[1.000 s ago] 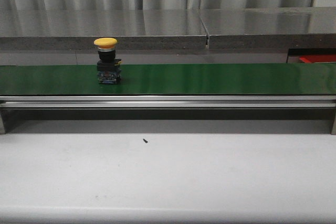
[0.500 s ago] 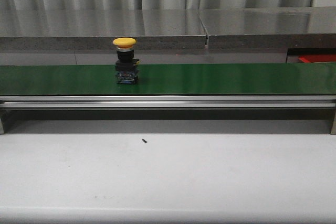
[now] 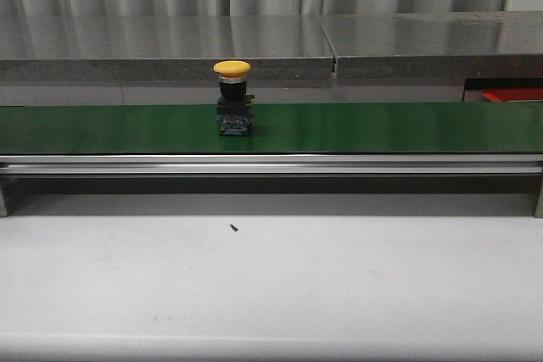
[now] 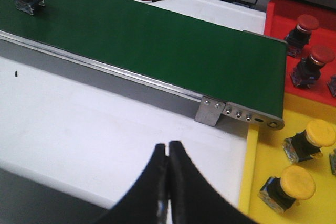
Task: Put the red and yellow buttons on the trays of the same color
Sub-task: 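Set the red button on the green belt and open the left gripper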
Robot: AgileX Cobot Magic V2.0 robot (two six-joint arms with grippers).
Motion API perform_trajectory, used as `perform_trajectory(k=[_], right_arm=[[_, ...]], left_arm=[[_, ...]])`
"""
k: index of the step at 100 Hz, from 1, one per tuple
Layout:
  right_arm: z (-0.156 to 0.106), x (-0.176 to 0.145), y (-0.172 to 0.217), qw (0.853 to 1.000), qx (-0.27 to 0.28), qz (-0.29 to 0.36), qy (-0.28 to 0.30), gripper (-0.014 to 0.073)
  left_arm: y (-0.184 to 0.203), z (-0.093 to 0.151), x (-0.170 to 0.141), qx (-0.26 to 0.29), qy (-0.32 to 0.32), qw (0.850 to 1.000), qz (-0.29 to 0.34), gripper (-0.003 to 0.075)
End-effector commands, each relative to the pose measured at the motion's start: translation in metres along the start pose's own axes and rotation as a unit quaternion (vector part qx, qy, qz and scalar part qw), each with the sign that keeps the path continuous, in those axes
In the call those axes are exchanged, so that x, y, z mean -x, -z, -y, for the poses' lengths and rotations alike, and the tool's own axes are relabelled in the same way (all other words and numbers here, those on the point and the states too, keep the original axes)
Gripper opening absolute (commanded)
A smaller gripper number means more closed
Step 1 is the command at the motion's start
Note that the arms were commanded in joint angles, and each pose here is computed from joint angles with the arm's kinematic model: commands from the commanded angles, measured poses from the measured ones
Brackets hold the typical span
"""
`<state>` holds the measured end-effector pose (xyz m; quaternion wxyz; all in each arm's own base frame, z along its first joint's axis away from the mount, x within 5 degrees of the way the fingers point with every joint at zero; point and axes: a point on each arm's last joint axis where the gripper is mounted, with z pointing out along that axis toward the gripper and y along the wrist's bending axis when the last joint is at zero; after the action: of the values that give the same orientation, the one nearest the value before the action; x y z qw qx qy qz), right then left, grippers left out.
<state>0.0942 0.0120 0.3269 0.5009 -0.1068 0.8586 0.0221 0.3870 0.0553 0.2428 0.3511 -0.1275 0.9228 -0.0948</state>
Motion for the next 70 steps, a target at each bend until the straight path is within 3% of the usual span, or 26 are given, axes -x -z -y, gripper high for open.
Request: perform_trajectory(k=[1, 7, 20, 44, 70], right_arm=[[0.002, 0.012, 0.004, 0.999, -0.013, 0.041, 0.000, -0.0066], [0.002, 0.012, 0.004, 0.999, -0.013, 0.041, 0.000, -0.0066], [0.002, 0.012, 0.004, 0.999, -0.013, 0.041, 0.000, -0.0066], [0.002, 0.012, 0.004, 0.999, -0.013, 0.041, 0.000, -0.0066], [0.002, 0.012, 0.004, 0.999, -0.013, 0.041, 0.000, -0.0066]], left_arm=[[0.022, 0.017, 0.019, -0.013, -0.011, 0.998, 0.060, 0.0699], [0.028, 0.026, 0.021, -0.021, -0.019, 0.997, 0.068, 0.0711], [0.048, 0.046, 0.029, -0.040, -0.038, 0.994, 0.097, 0.0659], [0.112, 0.080, 0.037, -0.076, -0.085, 0.978, 0.174, 0.0617], [0.193, 0.095, 0.002, -0.105, -0.123, 0.958, 0.236, 0.0617]])
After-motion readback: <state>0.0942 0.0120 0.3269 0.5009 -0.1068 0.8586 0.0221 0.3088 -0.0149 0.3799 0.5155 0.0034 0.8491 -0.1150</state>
